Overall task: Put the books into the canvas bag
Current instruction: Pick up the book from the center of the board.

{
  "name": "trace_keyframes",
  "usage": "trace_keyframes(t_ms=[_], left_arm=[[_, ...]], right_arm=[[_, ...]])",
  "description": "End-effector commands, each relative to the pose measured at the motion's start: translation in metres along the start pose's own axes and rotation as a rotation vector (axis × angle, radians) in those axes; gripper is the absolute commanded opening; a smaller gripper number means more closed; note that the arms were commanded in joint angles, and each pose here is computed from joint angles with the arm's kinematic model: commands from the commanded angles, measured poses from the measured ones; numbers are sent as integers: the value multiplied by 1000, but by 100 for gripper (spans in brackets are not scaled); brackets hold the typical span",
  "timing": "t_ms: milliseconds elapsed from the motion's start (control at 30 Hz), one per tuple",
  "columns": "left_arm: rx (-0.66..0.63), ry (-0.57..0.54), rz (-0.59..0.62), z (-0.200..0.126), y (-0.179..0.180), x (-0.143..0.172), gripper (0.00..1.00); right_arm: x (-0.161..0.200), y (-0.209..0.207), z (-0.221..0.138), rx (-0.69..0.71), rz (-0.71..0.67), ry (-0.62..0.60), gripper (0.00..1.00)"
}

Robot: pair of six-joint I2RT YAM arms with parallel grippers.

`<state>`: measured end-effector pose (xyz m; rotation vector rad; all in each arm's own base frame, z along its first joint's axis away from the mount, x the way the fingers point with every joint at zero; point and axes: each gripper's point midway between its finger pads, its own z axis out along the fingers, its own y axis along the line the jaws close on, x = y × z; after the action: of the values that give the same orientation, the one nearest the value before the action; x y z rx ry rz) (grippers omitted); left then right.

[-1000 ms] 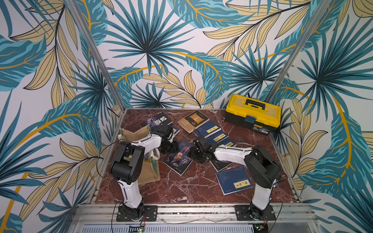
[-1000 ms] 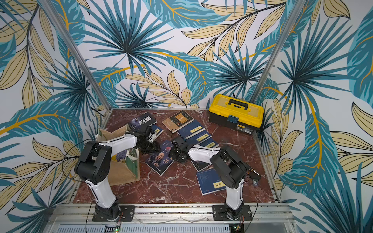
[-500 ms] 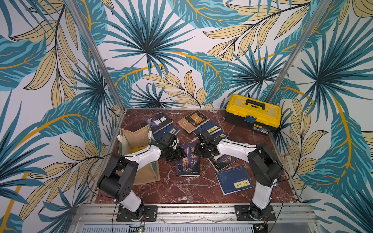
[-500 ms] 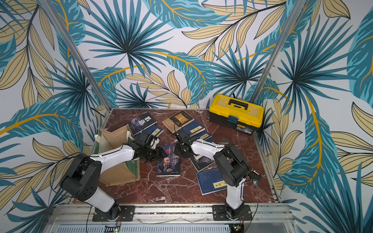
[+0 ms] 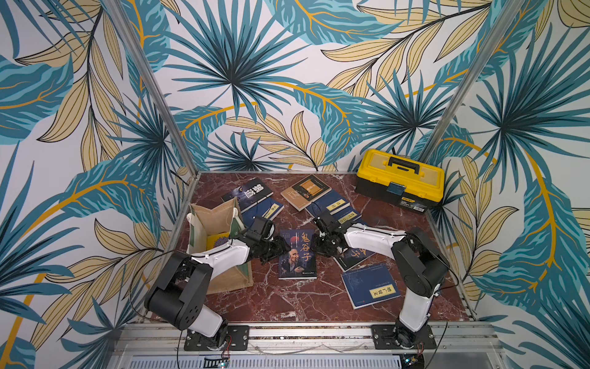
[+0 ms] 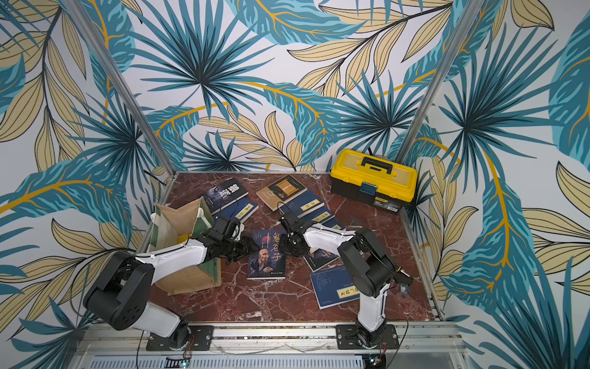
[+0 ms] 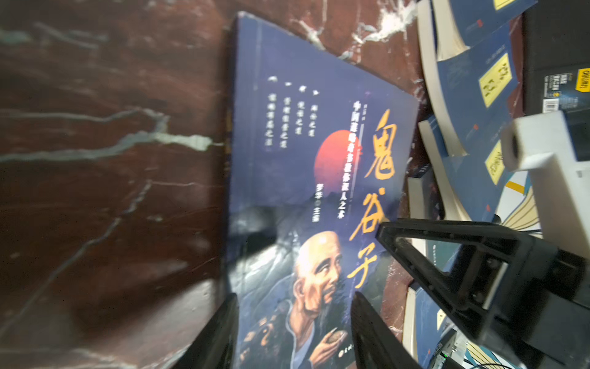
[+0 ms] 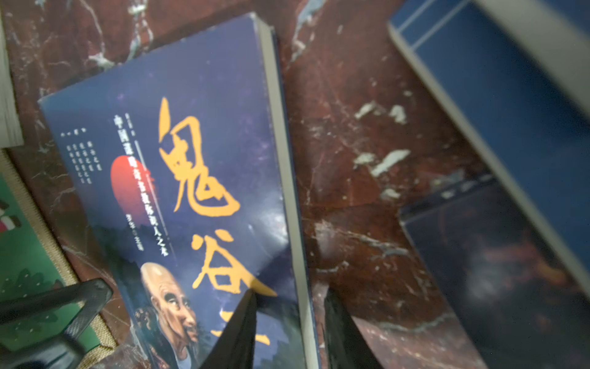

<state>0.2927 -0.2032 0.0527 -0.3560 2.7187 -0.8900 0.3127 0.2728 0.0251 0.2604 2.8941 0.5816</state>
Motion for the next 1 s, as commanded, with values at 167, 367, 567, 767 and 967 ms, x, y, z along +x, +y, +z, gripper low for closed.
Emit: trace_keyframes(t_ms=[167,367,567,767,967], left_arm=[[62,25,-44,6,8,13,57],[193,67,-44,5,-16,17,48],[338,109,-25,-8,-51,17,40],[391,80,-9,-26,-70,11,37],[346,94,-36,-12,-62,14,36]], right_arm=[[19,-21,8,66,5,64,30],[18,-16,10,58,-6,72,29],[18,-12,12,47,-13,87,27],[16,-12,6,56,-30,79,27],[20,-11,9,39,-22,95,28]])
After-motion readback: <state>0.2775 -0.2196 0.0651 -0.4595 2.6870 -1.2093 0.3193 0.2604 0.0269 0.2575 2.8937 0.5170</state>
